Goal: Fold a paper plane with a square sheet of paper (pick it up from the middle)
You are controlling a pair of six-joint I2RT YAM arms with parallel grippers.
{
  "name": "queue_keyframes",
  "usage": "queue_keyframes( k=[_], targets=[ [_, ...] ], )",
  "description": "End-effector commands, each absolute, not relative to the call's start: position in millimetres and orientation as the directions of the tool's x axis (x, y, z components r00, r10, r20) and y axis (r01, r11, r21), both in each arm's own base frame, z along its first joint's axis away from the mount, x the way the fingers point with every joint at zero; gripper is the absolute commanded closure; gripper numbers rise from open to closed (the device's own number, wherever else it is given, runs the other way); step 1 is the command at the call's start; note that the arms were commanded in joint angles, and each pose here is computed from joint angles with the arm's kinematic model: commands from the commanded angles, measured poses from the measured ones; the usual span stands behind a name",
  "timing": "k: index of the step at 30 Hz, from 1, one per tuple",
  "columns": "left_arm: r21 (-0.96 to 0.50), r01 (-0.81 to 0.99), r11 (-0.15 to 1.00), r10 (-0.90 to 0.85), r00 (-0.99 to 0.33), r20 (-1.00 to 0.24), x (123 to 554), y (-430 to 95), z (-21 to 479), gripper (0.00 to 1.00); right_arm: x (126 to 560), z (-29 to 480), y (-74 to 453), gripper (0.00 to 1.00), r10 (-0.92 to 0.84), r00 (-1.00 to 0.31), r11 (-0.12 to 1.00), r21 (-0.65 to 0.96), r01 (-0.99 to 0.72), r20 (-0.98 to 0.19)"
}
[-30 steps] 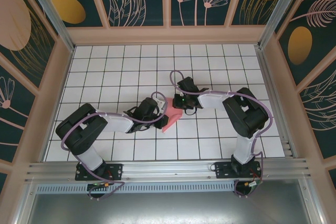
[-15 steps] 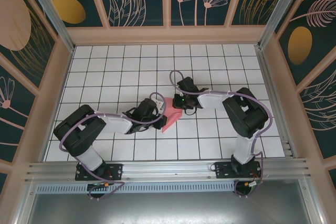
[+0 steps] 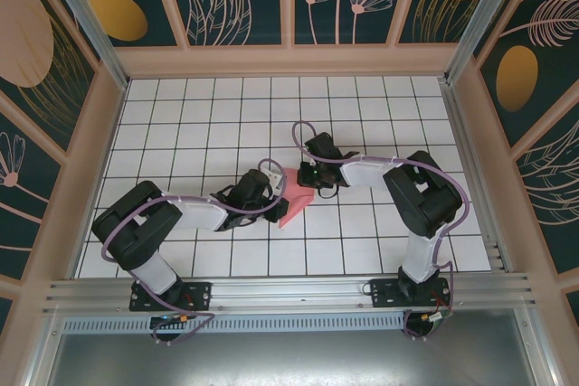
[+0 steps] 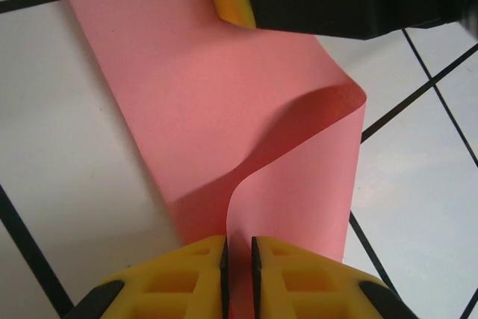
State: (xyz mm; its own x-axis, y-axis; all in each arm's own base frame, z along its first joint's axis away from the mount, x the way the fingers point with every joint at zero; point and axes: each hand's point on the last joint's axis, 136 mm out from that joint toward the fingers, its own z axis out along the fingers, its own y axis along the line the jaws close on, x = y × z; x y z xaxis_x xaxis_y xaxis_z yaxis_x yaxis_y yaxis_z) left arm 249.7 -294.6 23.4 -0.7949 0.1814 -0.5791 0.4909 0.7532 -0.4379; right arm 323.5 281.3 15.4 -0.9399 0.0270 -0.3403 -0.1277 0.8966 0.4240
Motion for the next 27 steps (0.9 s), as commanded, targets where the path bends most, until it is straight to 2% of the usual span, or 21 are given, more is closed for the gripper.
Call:
queue_keyframes(
  k=[1, 27],
  targets=[
    [-0.441, 0.53, 0.725, 0.174, -0.76, -0.626, 252, -297, 40, 0.82, 295, -27, 263, 0.83, -0.023, -0.974, 0.941, 0.324, -0.096, -0.224],
    [-0.381, 0.509, 0.772, 0.215, -0.773, -0.597, 261, -294, 19, 0.83, 294, -29, 264, 0.83, -0.026, -0.976, 0.942, 0.322, -0.096, -0.215]
  ],
)
